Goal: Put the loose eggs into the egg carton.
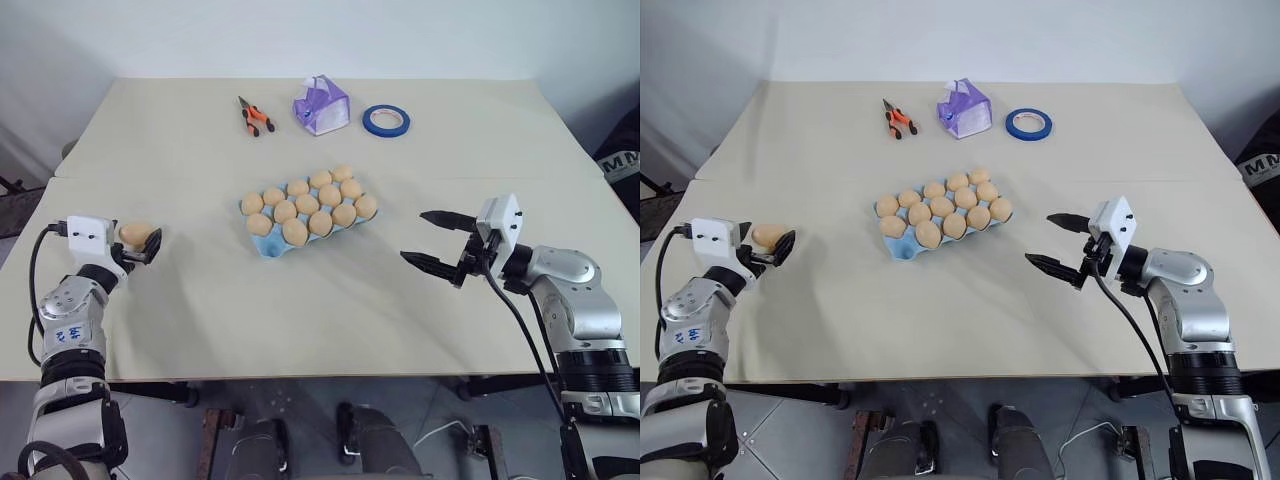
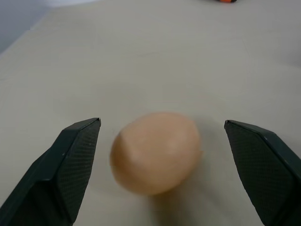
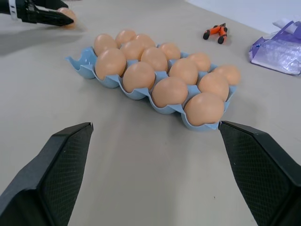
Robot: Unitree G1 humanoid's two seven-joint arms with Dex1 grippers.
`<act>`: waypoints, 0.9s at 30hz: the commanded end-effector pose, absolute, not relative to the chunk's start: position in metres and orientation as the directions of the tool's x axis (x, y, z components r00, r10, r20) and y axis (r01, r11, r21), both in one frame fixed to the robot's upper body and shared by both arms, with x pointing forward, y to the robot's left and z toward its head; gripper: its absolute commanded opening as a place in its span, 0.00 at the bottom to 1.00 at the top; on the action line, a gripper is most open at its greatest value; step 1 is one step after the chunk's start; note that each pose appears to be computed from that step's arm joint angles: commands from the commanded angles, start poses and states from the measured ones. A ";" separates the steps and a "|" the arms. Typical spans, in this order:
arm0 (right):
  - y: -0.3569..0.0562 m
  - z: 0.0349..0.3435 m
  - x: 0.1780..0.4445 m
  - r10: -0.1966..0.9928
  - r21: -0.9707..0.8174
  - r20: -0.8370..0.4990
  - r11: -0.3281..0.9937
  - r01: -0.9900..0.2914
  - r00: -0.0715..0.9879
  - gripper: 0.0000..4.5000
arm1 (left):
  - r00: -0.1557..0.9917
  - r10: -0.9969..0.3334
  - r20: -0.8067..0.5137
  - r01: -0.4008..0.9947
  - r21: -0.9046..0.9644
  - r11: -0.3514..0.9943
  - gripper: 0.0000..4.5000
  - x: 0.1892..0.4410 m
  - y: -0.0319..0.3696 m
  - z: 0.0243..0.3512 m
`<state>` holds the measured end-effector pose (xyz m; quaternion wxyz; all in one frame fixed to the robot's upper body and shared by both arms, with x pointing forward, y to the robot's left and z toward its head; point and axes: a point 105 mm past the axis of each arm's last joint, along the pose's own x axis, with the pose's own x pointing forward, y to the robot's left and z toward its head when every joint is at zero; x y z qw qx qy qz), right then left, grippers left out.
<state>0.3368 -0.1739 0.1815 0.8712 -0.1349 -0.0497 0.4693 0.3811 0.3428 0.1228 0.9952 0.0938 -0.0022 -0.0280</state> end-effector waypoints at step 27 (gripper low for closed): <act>-0.184 0.194 0.326 0.787 -0.314 0.038 0.594 -0.741 0.615 1.00 | 0.520 -0.854 0.002 0.796 0.363 0.485 0.47 0.393 0.146 0.184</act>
